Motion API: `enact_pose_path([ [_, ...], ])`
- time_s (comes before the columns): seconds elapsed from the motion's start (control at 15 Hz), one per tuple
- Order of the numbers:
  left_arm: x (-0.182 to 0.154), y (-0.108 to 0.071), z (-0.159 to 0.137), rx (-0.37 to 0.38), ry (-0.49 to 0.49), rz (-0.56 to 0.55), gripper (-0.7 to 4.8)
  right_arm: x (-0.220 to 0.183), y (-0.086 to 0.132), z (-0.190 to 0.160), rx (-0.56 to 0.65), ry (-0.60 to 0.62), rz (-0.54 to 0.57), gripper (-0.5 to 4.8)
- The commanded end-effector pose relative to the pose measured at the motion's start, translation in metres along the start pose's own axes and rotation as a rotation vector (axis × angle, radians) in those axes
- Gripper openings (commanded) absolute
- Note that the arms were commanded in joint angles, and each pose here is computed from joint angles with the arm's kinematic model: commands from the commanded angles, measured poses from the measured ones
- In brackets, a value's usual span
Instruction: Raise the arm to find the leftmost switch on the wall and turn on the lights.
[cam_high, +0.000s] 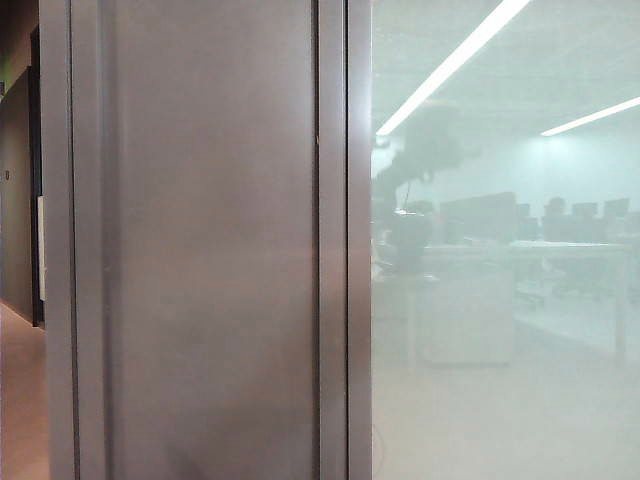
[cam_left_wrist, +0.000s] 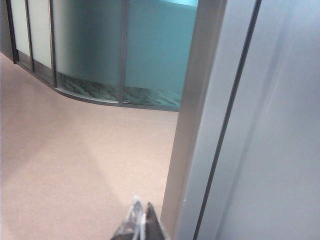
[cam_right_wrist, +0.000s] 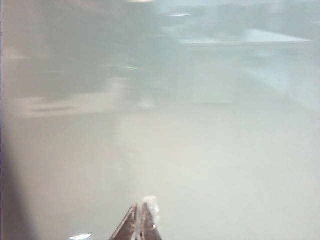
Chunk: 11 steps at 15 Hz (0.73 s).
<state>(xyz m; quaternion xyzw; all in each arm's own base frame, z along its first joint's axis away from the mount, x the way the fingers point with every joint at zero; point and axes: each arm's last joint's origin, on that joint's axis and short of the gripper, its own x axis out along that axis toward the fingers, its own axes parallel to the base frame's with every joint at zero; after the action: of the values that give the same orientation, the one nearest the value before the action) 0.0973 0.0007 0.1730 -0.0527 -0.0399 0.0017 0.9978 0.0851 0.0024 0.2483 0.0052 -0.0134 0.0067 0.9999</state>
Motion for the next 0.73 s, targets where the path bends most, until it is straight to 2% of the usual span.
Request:
enact_pose_path([
  [0.07,0.0,0.0,0.001,0.001,-0.009,-0.004,-0.05,0.005,-0.002,-0.034,0.001,-0.01,-0.039,-0.01],
  [0.4,0.0,0.0,0.001,0.001,-0.009,-0.004,-0.05,0.011,-0.001,-0.071,0.024,0.0,-0.026,-0.01],
  [0.73,0.0,0.0,0.001,0.001,-0.008,-0.004,-0.05,0.01,-0.001,-0.079,0.05,-0.013,-0.025,-0.01],
])
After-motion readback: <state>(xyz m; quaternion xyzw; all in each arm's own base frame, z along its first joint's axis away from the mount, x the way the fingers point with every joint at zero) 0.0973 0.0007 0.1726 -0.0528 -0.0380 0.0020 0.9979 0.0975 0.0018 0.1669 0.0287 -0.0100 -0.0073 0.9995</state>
